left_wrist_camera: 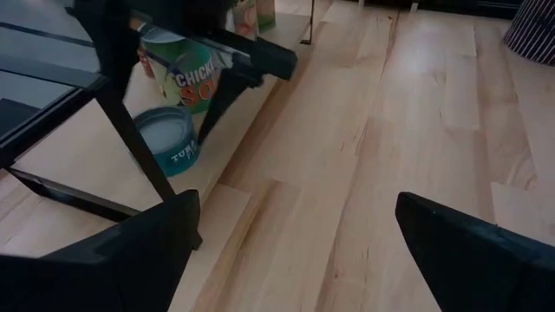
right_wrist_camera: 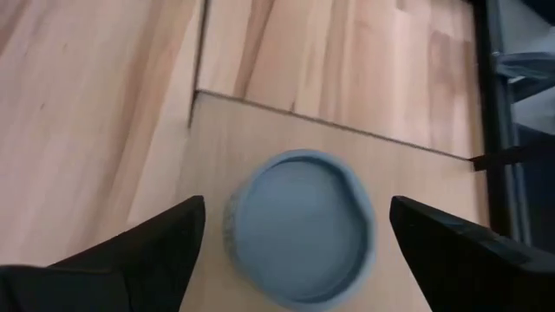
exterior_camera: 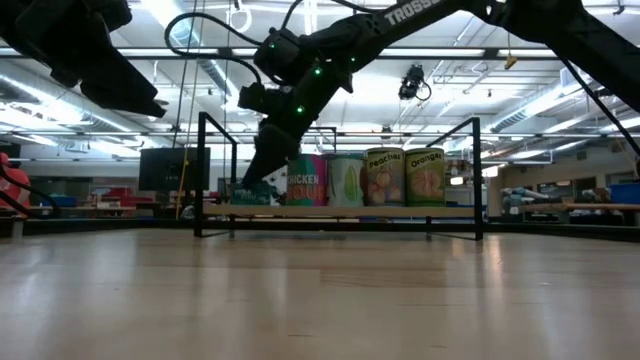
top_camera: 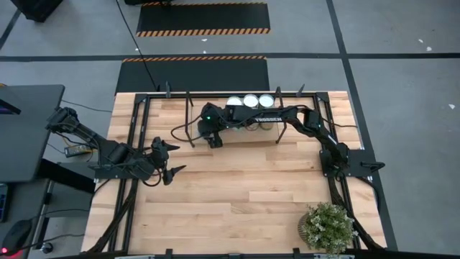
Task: Pick and place cans onto a shelf
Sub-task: Put the canned tuna on the shelf
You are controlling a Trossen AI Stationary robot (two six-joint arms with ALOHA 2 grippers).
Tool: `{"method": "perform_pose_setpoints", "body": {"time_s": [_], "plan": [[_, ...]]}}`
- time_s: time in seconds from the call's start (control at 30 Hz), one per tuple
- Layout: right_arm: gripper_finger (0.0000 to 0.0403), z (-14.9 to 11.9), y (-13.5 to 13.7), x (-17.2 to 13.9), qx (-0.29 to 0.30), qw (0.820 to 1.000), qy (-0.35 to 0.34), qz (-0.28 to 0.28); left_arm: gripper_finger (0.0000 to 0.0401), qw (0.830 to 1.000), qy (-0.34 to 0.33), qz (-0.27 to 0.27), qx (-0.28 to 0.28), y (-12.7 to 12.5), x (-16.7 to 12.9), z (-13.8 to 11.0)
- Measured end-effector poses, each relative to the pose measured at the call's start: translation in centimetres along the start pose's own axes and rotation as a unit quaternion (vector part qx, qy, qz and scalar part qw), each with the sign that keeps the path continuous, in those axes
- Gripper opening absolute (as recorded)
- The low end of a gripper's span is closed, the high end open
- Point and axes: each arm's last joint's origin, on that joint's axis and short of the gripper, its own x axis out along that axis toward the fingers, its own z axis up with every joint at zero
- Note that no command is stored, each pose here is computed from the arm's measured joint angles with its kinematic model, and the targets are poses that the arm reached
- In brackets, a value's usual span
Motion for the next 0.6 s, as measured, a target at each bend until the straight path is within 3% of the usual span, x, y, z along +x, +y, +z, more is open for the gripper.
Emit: {"method": "perform_pose_setpoints", "body": {"time_s": [0.4, 0.6], "plan": [[0.0375, 2.7, -0.2, -2.0, 0.004, 1.0, -0.021, -0.014, 0.0396, 1.0, 0.008, -0.011, -0.005, -0.1, 0.0, -0.1], [0.0374, 3.1, 1.9, -1.0, 0.001, 0.999, 0.003, -0.045, 0.0396, 1.0, 0.015, -0.023, -0.006, -0.1, 0.0, -0.1]]}}
